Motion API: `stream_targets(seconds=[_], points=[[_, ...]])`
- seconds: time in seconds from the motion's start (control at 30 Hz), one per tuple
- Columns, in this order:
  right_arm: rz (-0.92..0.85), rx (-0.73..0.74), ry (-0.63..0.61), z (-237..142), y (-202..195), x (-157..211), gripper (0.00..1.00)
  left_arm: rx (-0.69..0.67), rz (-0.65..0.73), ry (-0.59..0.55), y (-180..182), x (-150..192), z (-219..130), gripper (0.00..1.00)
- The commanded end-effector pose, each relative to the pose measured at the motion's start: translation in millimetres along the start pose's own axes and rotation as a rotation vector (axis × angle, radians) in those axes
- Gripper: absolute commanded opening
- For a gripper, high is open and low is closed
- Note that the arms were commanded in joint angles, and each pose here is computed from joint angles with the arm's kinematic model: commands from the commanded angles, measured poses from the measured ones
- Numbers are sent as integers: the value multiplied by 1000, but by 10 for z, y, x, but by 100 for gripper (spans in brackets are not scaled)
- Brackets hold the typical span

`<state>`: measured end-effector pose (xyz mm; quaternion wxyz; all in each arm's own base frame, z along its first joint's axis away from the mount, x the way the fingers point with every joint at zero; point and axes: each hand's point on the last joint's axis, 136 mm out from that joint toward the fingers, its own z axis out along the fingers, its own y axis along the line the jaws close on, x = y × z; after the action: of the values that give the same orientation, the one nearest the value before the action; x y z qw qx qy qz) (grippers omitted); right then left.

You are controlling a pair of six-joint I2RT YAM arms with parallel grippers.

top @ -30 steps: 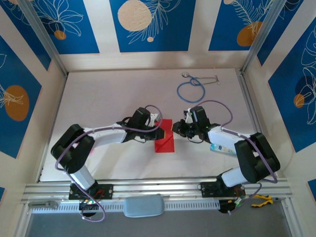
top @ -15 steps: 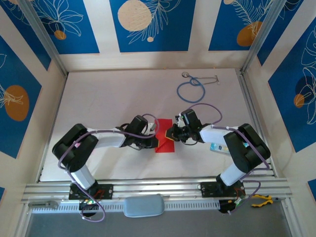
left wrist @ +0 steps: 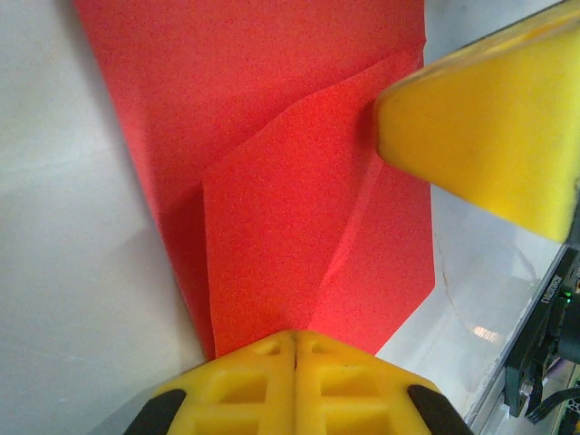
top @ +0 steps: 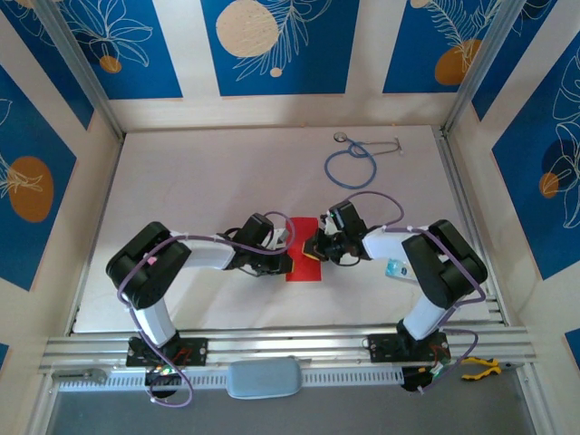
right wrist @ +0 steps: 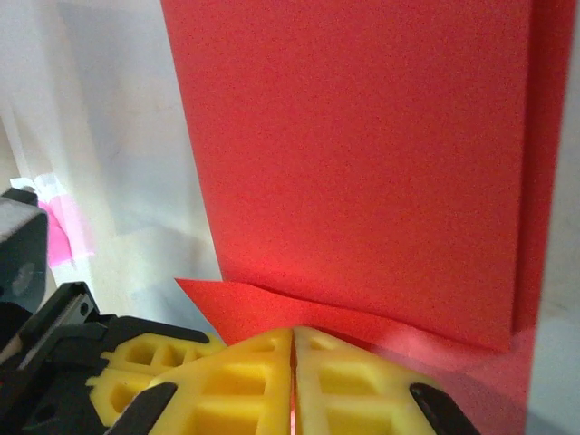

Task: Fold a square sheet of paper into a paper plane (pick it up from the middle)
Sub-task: Fold the triangle a second time at the center of the table.

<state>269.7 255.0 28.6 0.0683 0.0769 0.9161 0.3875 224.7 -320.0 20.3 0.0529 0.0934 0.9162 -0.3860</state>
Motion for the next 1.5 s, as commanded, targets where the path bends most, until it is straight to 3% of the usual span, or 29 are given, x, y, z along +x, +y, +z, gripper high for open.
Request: stream_targets(seconds=[0.0,0.33,0.6,0.87,1.13,1.47], points=[[-23,3,3,21,61,-53,8,-6,-8,9,22,5,6,2],[53,110,1,123,-397,63,3,44,21,-36,-227,-127,-132,5],[39,111,2,105,-408,64,2,136,28,-32,-498,-239,-131,6],[41,118,0,93,-433,66,2,87,-18,40,-272,-93,106,7],[47,128,2,101,-476,65,1,32,-37,65,-30,180,51,9],[52,130,-1,86,-497,52,1,6,2,102,-5,316,-49,10]])
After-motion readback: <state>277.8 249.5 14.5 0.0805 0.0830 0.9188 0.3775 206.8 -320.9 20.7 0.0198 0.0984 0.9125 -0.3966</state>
